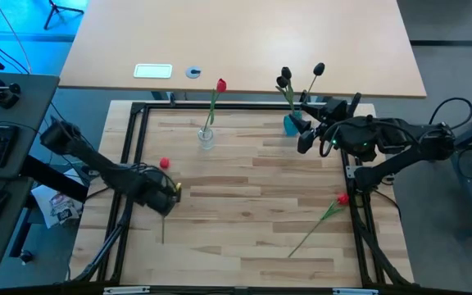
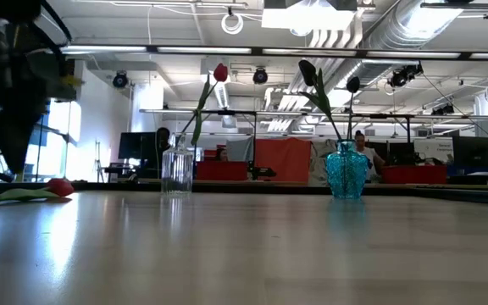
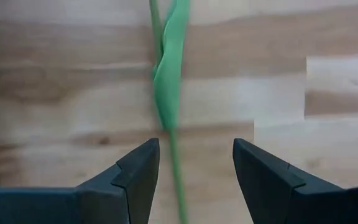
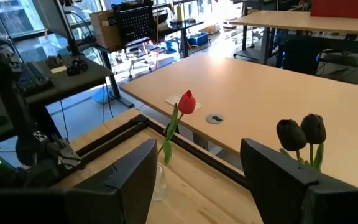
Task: Sort flowers into vase by color
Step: Put the left red flower into the transparent vase
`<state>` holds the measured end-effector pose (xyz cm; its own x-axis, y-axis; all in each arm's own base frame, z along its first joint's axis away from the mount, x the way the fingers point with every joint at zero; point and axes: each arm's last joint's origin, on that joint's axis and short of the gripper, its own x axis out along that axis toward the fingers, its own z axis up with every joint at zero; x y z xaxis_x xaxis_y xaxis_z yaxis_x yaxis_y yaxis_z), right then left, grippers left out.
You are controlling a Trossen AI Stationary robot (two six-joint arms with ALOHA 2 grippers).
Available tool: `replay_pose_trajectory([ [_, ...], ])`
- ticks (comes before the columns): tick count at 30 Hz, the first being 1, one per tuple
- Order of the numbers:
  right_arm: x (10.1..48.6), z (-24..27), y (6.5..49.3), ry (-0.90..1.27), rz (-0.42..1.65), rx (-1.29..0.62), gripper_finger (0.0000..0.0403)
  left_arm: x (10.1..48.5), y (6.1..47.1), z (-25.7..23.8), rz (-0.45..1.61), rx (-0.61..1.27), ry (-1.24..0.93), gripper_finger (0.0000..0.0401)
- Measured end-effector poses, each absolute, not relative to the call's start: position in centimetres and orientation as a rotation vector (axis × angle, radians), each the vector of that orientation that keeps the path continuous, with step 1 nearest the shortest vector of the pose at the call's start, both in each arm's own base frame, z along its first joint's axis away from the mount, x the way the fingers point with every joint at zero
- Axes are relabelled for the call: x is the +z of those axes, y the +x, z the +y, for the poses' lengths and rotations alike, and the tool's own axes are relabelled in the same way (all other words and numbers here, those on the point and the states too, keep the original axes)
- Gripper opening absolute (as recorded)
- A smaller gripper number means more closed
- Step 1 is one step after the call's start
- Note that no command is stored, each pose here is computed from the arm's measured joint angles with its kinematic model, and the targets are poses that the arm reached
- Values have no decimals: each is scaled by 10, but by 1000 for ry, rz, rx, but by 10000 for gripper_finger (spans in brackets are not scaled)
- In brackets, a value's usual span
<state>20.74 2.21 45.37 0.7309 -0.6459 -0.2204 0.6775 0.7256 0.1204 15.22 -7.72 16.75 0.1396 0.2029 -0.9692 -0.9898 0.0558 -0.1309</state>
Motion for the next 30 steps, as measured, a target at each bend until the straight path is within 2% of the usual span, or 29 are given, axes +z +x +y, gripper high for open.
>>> replay_pose_trajectory([
  [6,451,22,207,169,197,-735,227,155,160,-64,991,1278,-1070,193],
  [14,448,22,205,145,233,-740,227,143,167,-59,1117,1312,-1025,193],
  [22,448,22,205,152,231,-741,227,123,171,-51,1123,1328,-1030,185],
  [26,448,21,204,154,229,-741,227,123,171,-51,1124,1309,-1035,147],
  [28,448,21,204,154,230,-741,227,126,171,-51,1131,1257,-1023,105],
  [30,448,21,204,156,229,-742,227,131,174,-51,1113,1186,-1007,46],
])
